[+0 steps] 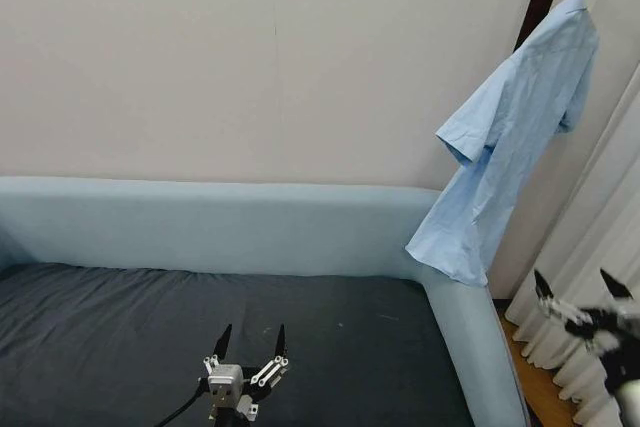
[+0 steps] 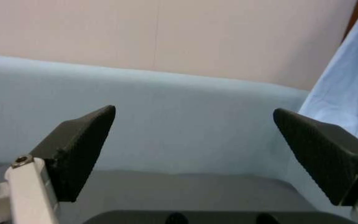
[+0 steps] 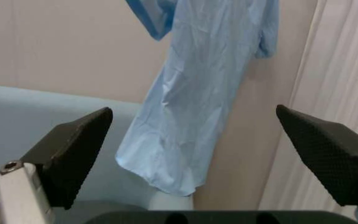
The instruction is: Pick up the clothes from the sofa and hang them on the clothes hanger.
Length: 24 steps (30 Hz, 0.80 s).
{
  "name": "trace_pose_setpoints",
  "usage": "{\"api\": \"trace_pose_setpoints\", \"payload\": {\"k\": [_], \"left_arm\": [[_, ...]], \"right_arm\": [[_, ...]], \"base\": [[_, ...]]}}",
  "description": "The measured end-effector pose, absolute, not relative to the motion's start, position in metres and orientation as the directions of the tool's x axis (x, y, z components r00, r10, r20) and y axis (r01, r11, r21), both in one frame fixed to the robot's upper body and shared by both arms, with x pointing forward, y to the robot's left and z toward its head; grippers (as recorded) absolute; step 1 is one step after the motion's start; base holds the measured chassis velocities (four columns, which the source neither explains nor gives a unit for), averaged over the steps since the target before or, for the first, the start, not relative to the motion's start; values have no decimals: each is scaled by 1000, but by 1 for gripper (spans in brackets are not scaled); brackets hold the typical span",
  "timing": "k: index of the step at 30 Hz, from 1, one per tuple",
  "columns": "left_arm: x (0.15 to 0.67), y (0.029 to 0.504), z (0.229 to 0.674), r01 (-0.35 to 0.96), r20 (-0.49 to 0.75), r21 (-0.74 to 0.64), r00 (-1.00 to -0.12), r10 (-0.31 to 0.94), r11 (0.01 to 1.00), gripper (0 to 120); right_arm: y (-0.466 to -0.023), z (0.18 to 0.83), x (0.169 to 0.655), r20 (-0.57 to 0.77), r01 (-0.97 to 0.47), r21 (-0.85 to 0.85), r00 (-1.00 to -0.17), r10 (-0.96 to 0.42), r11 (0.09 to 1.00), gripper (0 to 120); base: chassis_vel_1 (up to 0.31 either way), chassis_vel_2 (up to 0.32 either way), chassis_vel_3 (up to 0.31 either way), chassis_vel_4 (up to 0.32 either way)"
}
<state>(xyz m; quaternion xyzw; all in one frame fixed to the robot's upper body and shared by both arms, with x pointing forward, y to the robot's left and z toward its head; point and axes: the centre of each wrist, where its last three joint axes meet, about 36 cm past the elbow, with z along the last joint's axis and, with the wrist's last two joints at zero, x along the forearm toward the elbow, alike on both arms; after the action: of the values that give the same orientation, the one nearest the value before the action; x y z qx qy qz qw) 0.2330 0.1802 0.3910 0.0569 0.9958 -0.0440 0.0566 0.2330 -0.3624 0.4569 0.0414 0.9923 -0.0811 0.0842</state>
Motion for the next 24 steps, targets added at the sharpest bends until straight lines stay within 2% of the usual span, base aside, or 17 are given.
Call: {"api": "trace_pose_setpoints", "payload": {"k": [5, 10, 24], "left_arm": [[223, 212, 378, 132, -141, -28, -982, 126, 991, 100], [213, 216, 379, 102, -171, -52, -981, 92, 993, 100], [207, 209, 378, 101, -212, -42, -973, 90, 994, 100]], "right_arm": [[-319, 427, 198, -208, 98, -74, -975, 80, 992, 100], [-297, 408, 185, -211, 110, -68, -973, 93, 992, 100], [-297, 386, 165, -204, 78, -101, -977, 56, 992, 100]], "base": [[0, 0, 0, 0], [0, 0, 0, 0], [0, 0, 0, 0]]}}
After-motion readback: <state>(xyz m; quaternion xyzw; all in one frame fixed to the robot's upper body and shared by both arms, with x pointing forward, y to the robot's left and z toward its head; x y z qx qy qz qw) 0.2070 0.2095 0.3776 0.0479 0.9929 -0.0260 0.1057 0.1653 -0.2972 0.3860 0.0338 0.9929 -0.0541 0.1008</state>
